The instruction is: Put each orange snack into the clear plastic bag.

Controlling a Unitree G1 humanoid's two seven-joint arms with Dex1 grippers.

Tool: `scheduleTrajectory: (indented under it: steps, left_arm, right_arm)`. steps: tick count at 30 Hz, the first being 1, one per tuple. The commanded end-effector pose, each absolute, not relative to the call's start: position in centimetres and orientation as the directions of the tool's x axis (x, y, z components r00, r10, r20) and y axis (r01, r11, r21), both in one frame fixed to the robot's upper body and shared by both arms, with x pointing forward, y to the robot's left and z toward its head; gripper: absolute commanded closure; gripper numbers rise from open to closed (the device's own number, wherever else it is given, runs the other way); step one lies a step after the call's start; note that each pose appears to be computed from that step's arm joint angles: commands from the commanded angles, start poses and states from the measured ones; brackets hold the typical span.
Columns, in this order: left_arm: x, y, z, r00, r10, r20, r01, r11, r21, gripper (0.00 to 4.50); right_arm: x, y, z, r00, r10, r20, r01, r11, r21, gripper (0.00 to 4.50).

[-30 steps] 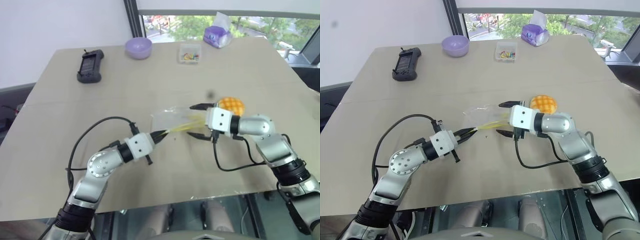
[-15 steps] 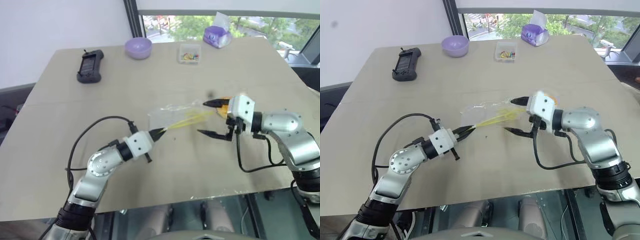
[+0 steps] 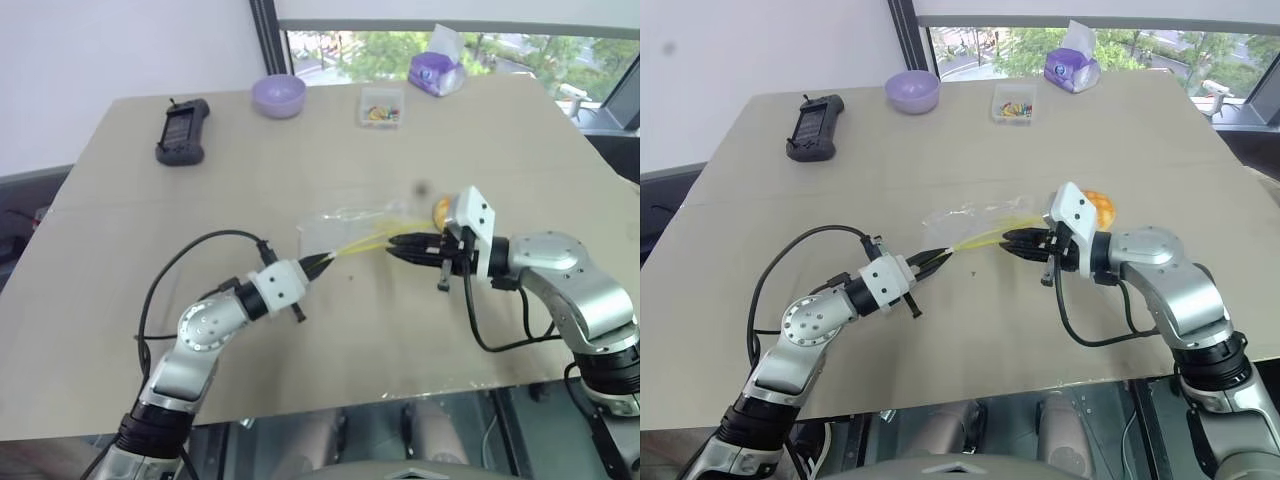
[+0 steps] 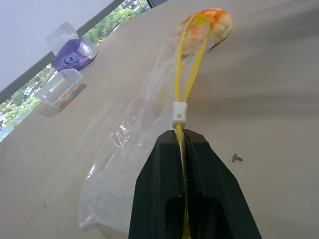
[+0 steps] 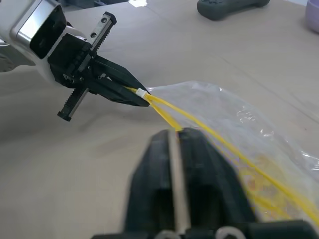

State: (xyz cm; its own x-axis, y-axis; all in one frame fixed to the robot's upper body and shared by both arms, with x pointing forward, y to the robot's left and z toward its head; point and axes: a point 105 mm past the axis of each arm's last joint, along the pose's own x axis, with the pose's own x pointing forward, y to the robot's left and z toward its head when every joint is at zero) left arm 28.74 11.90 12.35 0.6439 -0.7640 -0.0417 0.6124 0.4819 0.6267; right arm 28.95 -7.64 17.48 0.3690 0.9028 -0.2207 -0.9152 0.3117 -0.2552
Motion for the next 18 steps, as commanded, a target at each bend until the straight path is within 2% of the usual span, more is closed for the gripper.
scheduleTrajectory:
  steps: [1, 13, 18]
  left_arm:
    - [28.8, 11.8, 13.2, 0.639, -0.769, -0.009, 0.59, 0.483, 0.647, 4.5]
    - [28.7, 11.7, 13.3, 0.631, -0.776, -0.01, 0.594, 0.474, 0.649, 4.5]
    - [28.7, 11.6, 13.3, 0.63, -0.776, -0.007, 0.593, 0.476, 0.649, 4.5]
  right_arm:
    - [28.8, -6.8, 18.5, 0.374, 0.908, -0.189, -0.906, 0.315, -0.281, 4.47]
    - [30.8, -6.7, 18.0, 0.47, 0.858, -0.21, -0.87, 0.409, -0.275, 4.47]
    - [31.6, -7.0, 16.8, 0.502, 0.82, -0.276, -0.849, 0.406, -0.337, 4.47]
